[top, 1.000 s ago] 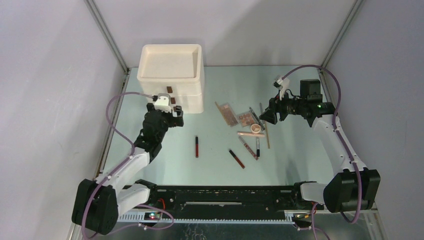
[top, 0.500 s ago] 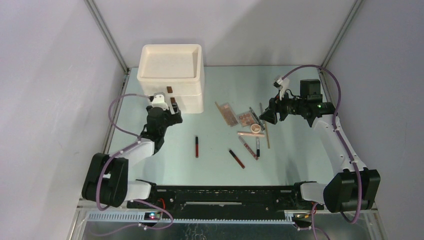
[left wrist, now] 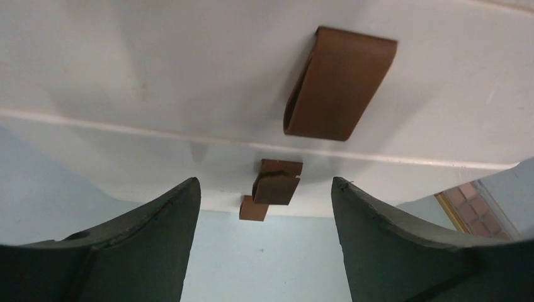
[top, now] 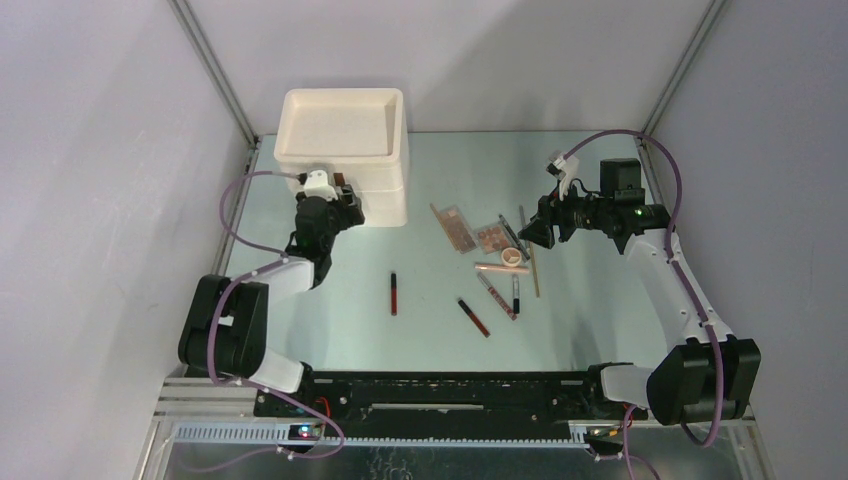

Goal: Organize the makeup
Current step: Open the drawer in the storage box.

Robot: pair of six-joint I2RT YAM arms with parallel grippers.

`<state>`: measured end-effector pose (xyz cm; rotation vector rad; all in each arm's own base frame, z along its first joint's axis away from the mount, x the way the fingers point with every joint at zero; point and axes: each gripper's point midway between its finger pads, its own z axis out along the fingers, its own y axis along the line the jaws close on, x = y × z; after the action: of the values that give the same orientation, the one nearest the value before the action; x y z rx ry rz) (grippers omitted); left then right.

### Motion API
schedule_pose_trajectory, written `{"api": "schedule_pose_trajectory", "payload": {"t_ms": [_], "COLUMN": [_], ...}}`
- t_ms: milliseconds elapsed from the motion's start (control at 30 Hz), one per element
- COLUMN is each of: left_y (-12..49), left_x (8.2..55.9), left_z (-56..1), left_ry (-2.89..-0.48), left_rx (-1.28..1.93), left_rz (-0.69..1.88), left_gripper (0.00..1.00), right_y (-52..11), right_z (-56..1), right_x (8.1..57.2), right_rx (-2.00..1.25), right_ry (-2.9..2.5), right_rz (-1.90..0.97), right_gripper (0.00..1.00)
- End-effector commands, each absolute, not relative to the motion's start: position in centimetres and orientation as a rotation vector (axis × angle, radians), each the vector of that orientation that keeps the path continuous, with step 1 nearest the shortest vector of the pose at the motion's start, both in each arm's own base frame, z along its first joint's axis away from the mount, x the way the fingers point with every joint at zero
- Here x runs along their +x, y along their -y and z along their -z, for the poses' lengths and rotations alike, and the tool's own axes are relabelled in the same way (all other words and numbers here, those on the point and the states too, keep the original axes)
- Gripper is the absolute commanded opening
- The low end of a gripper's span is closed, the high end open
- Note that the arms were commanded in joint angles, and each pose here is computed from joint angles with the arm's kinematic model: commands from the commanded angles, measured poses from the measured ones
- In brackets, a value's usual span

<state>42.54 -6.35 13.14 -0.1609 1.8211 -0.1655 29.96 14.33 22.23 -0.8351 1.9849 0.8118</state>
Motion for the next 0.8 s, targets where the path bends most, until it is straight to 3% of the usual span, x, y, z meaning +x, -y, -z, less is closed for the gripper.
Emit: {"api": "schedule_pose_trajectory", "payload": {"t_ms": [0, 267, 767], "left_y": [6.5, 6.7, 6.9], "left_x": [44.7, 45.4, 46.1], "left_z": [-16.3, -16.5, -17.5], "left_ry": [-1.724, -1.726, -1.724], "left_rx": [-0.152, -0.138, -0.113], "left_rz": [0.203, 0.233, 0.267], "left_gripper": [0.79, 0.71, 0.39], "right_y": [-14.4, -14.4, -14.4], "right_z": [-22.4, -22.4, -22.6], "right_x": [30.0, 30.1, 30.0], "right_rx": [-0.853, -0.852, -0.854], "right_ry": [-1.965, -1.968, -1.960], "right_rz": [-0.811, -0.810, -0.811], "right_gripper": [0.65, 0.65, 0.66]}}
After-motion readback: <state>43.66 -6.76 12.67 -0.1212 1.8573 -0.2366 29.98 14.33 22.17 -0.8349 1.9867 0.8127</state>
